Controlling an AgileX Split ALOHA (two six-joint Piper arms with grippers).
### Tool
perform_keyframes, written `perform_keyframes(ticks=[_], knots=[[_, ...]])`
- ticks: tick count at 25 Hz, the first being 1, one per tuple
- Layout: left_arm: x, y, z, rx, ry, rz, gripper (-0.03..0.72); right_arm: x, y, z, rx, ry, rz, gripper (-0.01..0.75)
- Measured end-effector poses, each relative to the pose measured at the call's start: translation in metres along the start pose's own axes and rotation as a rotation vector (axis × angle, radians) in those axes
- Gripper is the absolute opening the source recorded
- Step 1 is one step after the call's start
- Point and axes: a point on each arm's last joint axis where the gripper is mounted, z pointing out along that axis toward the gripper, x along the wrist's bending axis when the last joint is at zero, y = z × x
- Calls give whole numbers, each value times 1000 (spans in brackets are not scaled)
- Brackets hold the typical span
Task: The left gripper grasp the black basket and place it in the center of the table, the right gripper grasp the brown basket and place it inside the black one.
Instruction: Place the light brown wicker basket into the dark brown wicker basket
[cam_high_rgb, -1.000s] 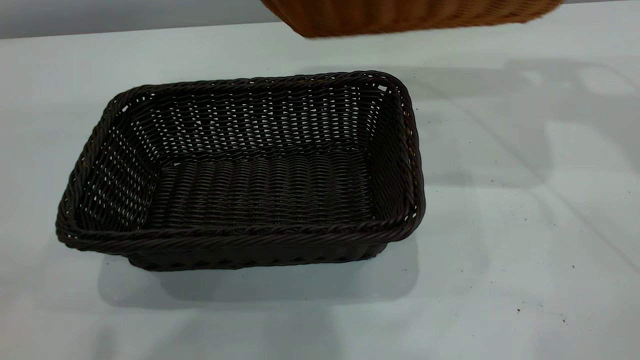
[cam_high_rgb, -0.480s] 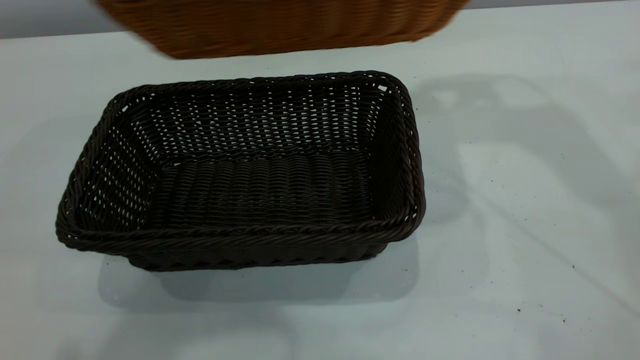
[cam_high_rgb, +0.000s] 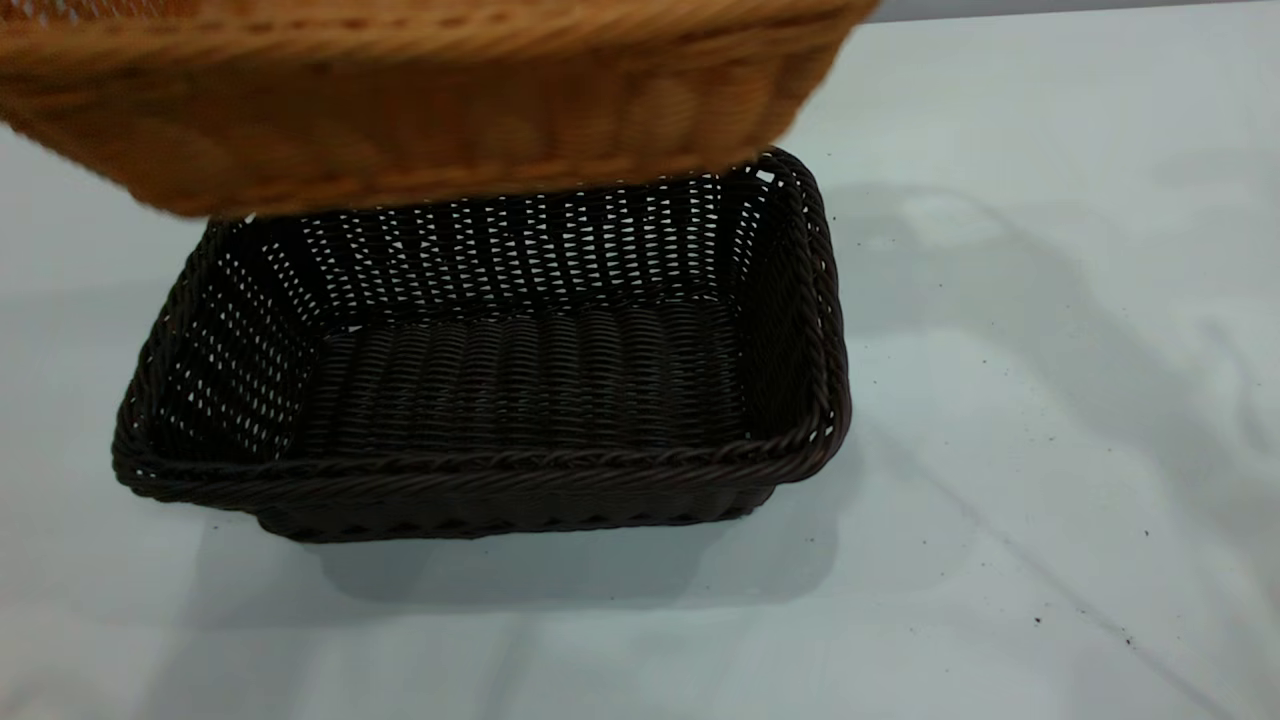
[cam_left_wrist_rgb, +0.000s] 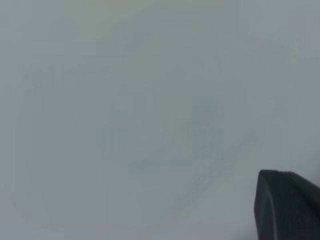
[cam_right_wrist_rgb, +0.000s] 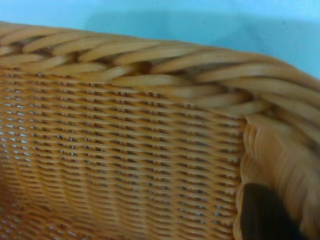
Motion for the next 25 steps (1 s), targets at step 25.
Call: perform_keyframes(ticks=[25], knots=[[1,-1,0,10,8,-3,-1,-20,-21,67,168,-6,103,107]])
